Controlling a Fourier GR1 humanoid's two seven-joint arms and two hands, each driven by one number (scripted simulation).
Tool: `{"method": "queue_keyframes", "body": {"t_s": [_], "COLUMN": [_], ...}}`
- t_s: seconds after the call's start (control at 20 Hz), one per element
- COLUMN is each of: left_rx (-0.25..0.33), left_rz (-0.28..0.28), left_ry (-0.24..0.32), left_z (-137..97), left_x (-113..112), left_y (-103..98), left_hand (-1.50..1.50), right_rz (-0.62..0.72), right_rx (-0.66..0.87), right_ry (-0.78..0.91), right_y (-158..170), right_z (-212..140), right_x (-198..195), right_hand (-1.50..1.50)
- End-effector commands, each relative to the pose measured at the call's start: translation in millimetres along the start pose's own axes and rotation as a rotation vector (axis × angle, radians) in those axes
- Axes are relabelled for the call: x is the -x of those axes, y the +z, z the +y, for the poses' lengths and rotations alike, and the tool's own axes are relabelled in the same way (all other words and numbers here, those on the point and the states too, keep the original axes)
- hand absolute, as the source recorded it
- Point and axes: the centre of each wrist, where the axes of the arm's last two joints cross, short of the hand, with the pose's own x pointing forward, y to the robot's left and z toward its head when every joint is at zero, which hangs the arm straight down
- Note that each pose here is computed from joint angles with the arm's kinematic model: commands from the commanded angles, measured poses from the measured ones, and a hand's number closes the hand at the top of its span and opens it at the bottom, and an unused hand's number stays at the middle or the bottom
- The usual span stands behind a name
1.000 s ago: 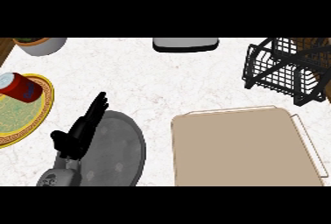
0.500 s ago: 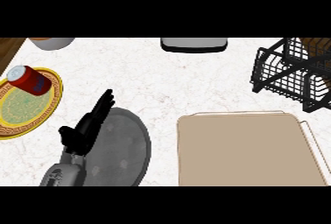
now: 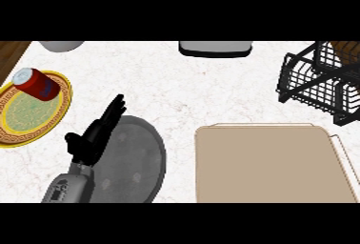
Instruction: Pick the pear from the tray and place it in the tiered basket
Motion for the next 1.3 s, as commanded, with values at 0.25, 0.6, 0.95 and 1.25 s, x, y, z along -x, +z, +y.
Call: {"method": "queue_keyframes", "body": {"t_s": [0.25, 0.6, 0.95, 1.25], "left_rx": [0.003, 0.011, 0.000, 0.015], "left_rz": [-0.008, -0.007, 0.002, -0.013], "left_ry": [0.001, -0.001, -0.004, 0.001], "left_z": [0, -7, 0, 3], "left_x": [1, 13, 2, -6], "left_y": [0, 15, -3, -4], "left_hand": [0.00, 0.00, 0.00, 0.00], "right_rz": [-0.017, -0.017, -0.007, 0.159], "right_rx": [-0.112, -0.133, -0.211, -0.332], "right_ry": [0.040, 0.003, -0.089, -0.262], "right_y": [-43, -63, -72, -75], "right_z": [61, 117, 151, 154], "right_x": [-42, -60, -74, -69], "right_hand": [1.50, 1.50, 1.50, 1.50]}}
